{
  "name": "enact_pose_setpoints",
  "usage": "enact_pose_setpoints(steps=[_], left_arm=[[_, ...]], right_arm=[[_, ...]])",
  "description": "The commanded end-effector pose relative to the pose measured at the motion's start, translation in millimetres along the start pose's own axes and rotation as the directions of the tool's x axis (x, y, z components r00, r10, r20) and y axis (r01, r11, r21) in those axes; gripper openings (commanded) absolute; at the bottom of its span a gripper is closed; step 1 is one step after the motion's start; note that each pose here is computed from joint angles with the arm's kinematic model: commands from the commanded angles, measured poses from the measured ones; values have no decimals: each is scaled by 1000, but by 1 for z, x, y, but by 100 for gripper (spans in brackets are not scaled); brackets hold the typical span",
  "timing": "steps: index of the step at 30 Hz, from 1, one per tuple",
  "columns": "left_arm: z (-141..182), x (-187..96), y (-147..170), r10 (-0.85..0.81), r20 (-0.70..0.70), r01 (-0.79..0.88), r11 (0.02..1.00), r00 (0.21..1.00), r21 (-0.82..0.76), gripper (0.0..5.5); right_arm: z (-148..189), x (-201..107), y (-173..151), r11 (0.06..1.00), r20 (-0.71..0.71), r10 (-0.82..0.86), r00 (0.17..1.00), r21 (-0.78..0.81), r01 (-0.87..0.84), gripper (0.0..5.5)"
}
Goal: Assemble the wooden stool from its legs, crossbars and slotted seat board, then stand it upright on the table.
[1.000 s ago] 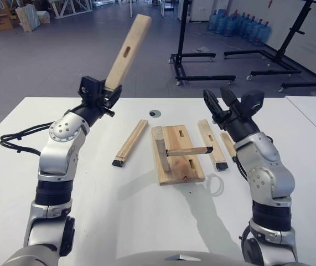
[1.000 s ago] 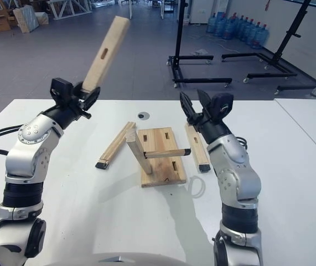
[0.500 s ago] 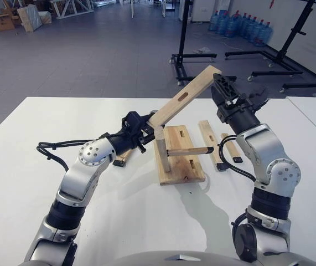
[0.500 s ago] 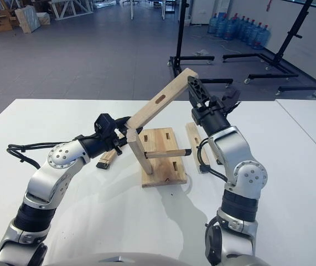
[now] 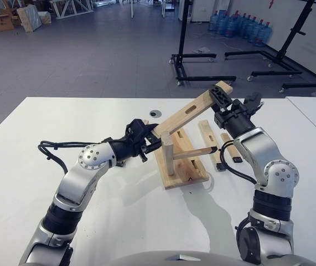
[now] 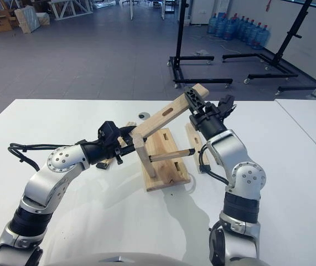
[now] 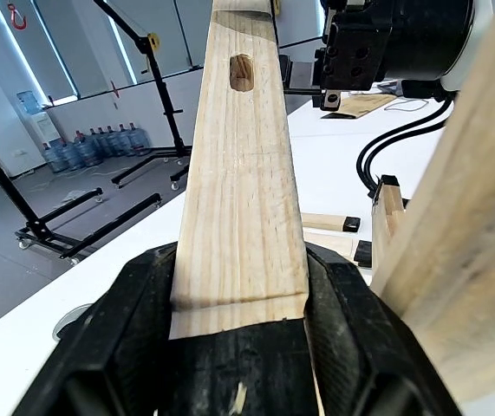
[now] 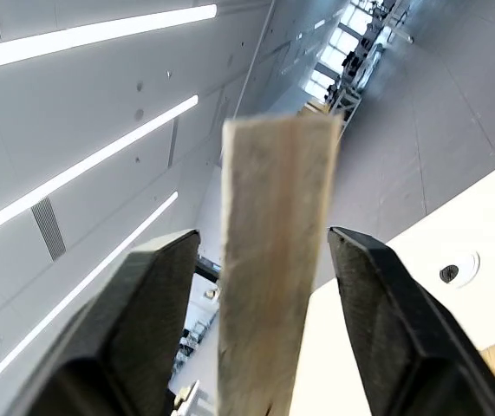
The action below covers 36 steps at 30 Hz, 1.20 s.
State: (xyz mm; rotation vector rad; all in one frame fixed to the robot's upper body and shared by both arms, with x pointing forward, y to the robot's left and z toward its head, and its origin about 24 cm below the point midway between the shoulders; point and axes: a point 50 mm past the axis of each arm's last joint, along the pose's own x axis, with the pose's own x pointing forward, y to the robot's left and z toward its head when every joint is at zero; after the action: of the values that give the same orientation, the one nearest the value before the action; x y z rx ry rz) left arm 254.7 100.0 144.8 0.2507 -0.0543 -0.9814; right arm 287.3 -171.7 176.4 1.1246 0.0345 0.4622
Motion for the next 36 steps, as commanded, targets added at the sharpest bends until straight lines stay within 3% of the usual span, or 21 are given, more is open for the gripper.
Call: enact_pose_setpoints(steps=[1, 9, 11, 12, 19, 24, 28, 31, 36], left_arm=[[3, -1, 5, 17, 1, -17, 1000, 1000, 1, 201], [6, -5, 4, -43, 9, 43, 999, 999, -15, 201], [6, -6, 3, -76, 15, 76, 997, 997, -25, 201], [7, -7, 3, -92, 15, 92, 995, 996, -27, 237], [10, -18, 6, -158, -35, 159, 987, 987, 8, 329], [43, -48, 36, -143, 14, 143, 990, 990, -1, 332], [74, -53, 12, -326, 170, 341, 937, 930, -69, 332], [79, -54, -1, -409, 194, 434, 894, 892, -112, 332], [58, -30, -18, -377, 59, 381, 921, 924, -78, 332]], right_arm=[[-1, -3, 3, 1000, -20, 14, 1000, 8, -14, 208], [-3, -3, 8, 998, -24, 44, 999, 47, -43, 103], [-4, -3, 8, 997, -21, 50, 999, 57, -49, 102], [-4, -4, 8, 997, -20, 54, 998, 60, -53, 102], [-2, -4, 12, 997, 26, 71, 997, 1, -71, 100], [26, -10, 10, 996, 176, 28, 984, -86, -13, 100], [55, -18, 8, 982, 269, 6, 963, -182, 45, 100], [69, -26, 2, 975, 310, -27, 950, -203, 93, 100], [69, -35, -4, 962, 313, -48, 949, -241, 128, 100]])
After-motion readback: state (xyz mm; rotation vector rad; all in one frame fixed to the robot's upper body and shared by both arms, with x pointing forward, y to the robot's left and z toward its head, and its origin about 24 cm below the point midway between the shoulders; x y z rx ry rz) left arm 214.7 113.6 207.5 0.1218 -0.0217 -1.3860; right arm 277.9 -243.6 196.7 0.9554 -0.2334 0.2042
